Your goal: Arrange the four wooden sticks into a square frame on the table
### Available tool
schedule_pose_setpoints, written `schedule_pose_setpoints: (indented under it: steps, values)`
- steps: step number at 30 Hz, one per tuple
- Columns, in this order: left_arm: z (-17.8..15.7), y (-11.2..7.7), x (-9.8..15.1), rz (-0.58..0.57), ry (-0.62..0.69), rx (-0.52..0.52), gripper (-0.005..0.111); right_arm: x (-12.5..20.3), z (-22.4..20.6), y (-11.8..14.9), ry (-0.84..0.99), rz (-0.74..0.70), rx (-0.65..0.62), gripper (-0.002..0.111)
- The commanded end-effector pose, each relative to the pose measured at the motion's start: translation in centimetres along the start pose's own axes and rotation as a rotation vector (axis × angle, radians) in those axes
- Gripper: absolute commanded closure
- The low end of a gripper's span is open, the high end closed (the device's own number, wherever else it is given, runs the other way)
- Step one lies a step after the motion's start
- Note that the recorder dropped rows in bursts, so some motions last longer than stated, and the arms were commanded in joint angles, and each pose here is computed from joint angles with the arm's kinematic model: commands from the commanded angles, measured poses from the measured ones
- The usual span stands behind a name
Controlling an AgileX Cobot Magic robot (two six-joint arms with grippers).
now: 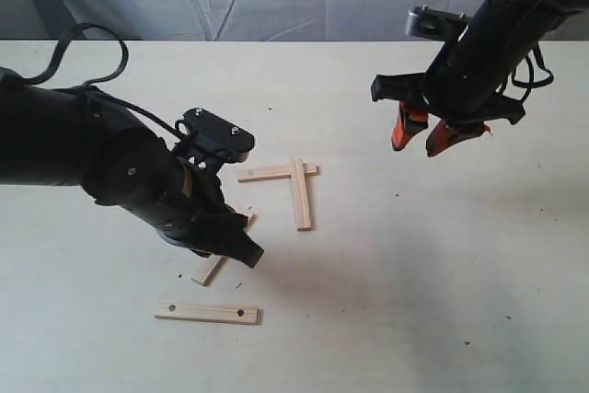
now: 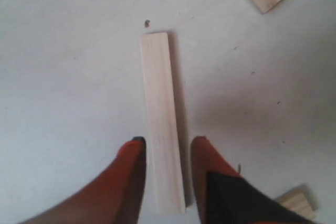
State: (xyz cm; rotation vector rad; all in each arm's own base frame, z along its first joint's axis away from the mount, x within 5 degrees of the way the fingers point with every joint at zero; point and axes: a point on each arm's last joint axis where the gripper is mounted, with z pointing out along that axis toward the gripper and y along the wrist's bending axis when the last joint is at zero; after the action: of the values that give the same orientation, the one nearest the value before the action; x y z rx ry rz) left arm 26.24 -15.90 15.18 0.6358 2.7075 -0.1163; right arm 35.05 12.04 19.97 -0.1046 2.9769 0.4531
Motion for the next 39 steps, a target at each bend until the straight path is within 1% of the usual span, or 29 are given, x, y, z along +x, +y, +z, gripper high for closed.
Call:
schedule_pose_setpoints:
  steps: [1, 3, 5, 8, 11, 12, 14, 20, 22, 24, 29, 34, 39]
  values:
    - [1.4, -0.4, 0.1, -0.041, 0.008, 0.017, 0.06, 0.9, 1.0, -0.4, -0.001, -0.003, -0.001, 0.062]
    - [2.1, -0.4, 0.2, -0.043, 0.022, 0.016, 0.062, 1.1, 1.3, -0.6, 0.003, 0.0, 0.003, 0.062]
    - [3.1, -0.4, 0.6, -0.052, 0.06, 0.014, 0.068, 1.3, 1.4, -0.6, 0.009, 0.002, 0.005, 0.062]
    - [4.2, -0.3, 1.2, -0.051, 0.113, 0.007, 0.084, 1.2, 1.4, -0.6, 0.006, 0.001, 0.004, 0.062]
    - [4.1, -0.4, 1.0, -0.057, 0.094, 0.012, 0.103, 1.2, 1.3, -0.6, -0.003, -0.001, 0.004, 0.062]
    - [3.8, -0.4, 0.6, -0.06, 0.078, 0.015, 0.107, 1.2, 1.3, -0.6, -0.002, 0.0, 0.002, 0.062]
    - [3.2, -0.2, -0.3, -0.117, 0.043, 0.014, 0.107, 1.2, 1.3, -0.6, -0.002, 0.0, 0.002, 0.062]
    - [-0.3, 1.2, -4.6, -0.301, -0.14, 0.03, 0.107, 1.1, 1.3, -0.6, -0.01, 0.0, 0.002, 0.062]
    - [-1.0, 1.6, -5.3, -0.361, -0.189, 0.04, 0.107, 1.0, 1.3, -0.6, -0.021, 0.0, 0.002, 0.062]
    - [-0.9, 1.8, -5.4, -0.404, -0.207, 0.046, 0.107, 1.0, 1.3, -0.6, -0.027, 0.0, 0.002, 0.062]
    - [2.2, 1.9, -4.7, -0.528, -0.166, 0.046, 0.107, 1.0, 1.3, -0.6, -0.027, 0.0, 0.002, 0.062]
    - [4.6, 1.9, -4.3, -0.581, -0.147, 0.049, 0.107, 1.0, 1.3, -0.6, -0.025, -0.002, 0.002, 0.062]
    - [5.2, 1.9, -4.1, -0.589, -0.125, 0.042, 0.107, 0.9, 1.3, -0.6, -0.034, -0.001, 0.002, 0.062]
